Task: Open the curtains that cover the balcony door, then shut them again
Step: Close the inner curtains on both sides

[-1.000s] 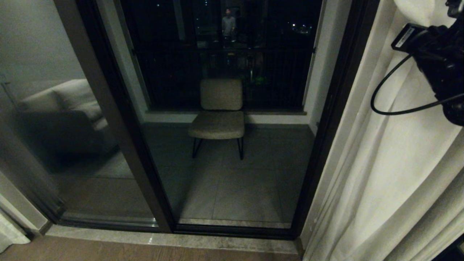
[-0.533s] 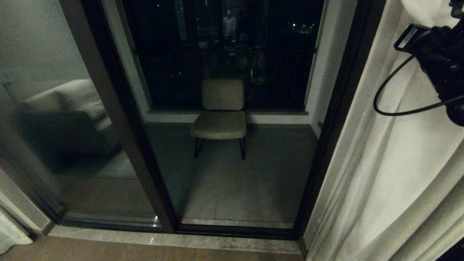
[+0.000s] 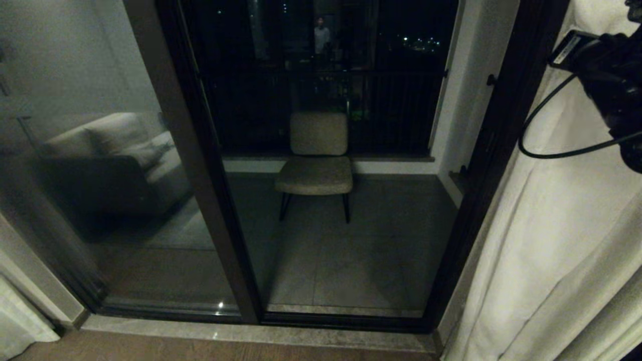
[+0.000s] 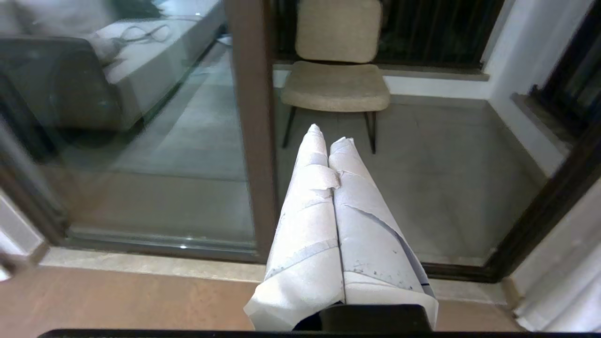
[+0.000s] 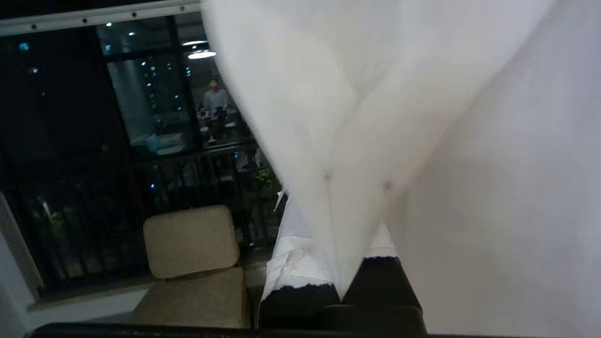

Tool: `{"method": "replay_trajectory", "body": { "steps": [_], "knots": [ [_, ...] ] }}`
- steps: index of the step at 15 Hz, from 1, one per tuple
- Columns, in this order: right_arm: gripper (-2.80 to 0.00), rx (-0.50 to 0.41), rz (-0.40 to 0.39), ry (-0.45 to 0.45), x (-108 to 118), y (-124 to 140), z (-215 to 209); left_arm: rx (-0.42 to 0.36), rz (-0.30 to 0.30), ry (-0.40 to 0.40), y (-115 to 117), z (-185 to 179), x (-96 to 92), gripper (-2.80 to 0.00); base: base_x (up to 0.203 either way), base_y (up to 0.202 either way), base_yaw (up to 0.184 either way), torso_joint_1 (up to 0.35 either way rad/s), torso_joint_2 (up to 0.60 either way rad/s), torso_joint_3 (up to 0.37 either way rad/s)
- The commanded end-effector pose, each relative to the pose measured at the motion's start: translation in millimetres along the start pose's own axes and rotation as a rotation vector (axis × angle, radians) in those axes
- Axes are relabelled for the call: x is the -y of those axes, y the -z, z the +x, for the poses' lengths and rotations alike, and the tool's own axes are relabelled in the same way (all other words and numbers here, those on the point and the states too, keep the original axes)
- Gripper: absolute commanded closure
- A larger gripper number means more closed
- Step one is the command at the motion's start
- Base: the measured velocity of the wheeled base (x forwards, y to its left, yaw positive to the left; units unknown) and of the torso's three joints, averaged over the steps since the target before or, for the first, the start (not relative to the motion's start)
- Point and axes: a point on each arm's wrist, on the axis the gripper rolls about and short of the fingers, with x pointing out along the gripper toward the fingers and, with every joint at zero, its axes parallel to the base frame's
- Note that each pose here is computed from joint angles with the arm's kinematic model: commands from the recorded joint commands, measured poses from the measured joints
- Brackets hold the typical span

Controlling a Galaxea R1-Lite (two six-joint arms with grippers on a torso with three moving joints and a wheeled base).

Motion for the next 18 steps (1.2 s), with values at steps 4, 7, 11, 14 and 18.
{"method": "replay_trajectory", "body": {
  "steps": [4,7,11,14,18],
  "knots": [
    [0.0,0.006,0.003,-0.001,-0.7,-1.7,-0.8,0.0,-0.001,-0.001,0.1,0.0,0.0,0.0,0.0,0.19,0.002,0.001,0.0,0.0],
    [0.0,0.007,0.003,-0.003,-0.8,-1.6,-0.2,0.0,-0.001,-0.001,0.1,0.0,0.0,0.0,0.0,0.19,0.0,0.001,0.0,0.002],
    [0.0,0.0,0.0,-0.005,-2.0,5.0,3.3,0.0,-0.002,-0.001,0.1,0.0,0.0,0.0,0.0,0.19,0.0,0.001,0.0,0.002],
    [0.0,-0.004,-0.005,-0.01,-3.6,9.5,6.5,0.0,-0.002,-0.001,0.1,0.0,0.0,0.0,0.0,0.175,0.0,0.0,0.0,0.0],
    [0.0,0.019,-0.003,-0.024,-12.0,8.4,15.6,0.0,-0.001,-0.001,0.1,0.0,0.0,0.0,0.0,0.192,-0.003,0.008,0.0,0.003]
  ]
}}
